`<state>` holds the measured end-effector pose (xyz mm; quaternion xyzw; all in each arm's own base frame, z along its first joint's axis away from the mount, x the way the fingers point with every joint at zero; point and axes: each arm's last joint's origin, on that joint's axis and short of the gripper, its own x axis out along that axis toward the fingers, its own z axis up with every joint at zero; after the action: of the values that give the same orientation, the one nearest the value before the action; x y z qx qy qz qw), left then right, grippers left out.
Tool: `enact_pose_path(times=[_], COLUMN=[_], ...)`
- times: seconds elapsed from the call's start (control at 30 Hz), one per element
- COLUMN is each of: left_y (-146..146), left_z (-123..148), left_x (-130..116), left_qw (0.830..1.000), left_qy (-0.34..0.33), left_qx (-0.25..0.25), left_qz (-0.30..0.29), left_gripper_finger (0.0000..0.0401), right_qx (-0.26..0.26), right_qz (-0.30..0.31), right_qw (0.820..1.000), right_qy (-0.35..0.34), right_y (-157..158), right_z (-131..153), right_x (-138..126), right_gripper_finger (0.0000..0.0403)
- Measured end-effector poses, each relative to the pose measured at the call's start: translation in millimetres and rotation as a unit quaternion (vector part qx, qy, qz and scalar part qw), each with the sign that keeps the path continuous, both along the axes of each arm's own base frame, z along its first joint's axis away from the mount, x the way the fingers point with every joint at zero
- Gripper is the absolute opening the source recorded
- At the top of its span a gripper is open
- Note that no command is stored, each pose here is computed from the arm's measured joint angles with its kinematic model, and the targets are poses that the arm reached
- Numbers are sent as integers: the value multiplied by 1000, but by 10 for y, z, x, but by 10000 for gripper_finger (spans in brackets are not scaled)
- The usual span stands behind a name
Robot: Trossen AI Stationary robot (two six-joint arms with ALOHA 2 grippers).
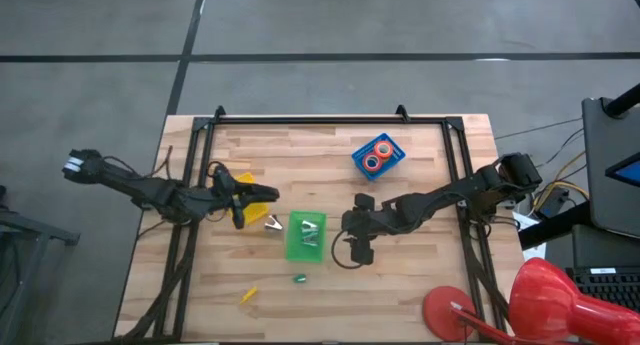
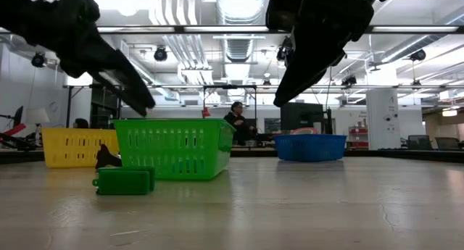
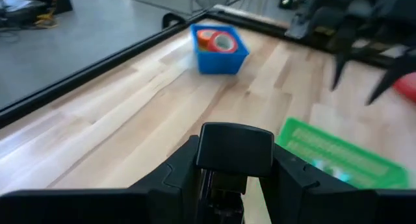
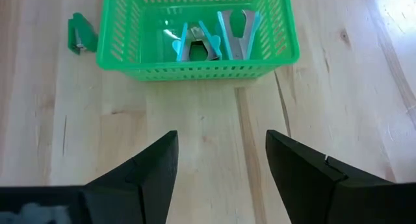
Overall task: Pick and place Stapler, Stapler remover, tape
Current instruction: Put the black stapler into the yellow bin
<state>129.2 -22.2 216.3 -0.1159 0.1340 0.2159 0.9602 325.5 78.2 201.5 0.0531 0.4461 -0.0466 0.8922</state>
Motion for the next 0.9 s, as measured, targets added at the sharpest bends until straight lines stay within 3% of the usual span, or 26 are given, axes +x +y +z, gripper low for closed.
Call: enact_pose_path(times=[0.17, 0.43, 0.7, 0.9], left_y=[28, 120, 130, 136], left_z=[171, 245, -4, -189], left_x=[-148, -397, -382, -359], left_qw=[999, 994, 985, 979], left_qy=[17, 89, 102, 116], left_qx=[2, -53, -91, -82], left_qz=[-39, 33, 105, 147], left_gripper_finger=[128, 129, 129, 129], right_qx=[0, 1, 6, 10], right_qz=[0, 1, 3, -6], right_qw=[1000, 1000, 1000, 1000], right_qy=[-2, -5, -21, -12], right_y=[-1, 5, 24, 15], right_z=[2, 3, -20, -84], right_x=[3, 5, 11, -24], right_gripper_finger=[224, 228, 226, 227])
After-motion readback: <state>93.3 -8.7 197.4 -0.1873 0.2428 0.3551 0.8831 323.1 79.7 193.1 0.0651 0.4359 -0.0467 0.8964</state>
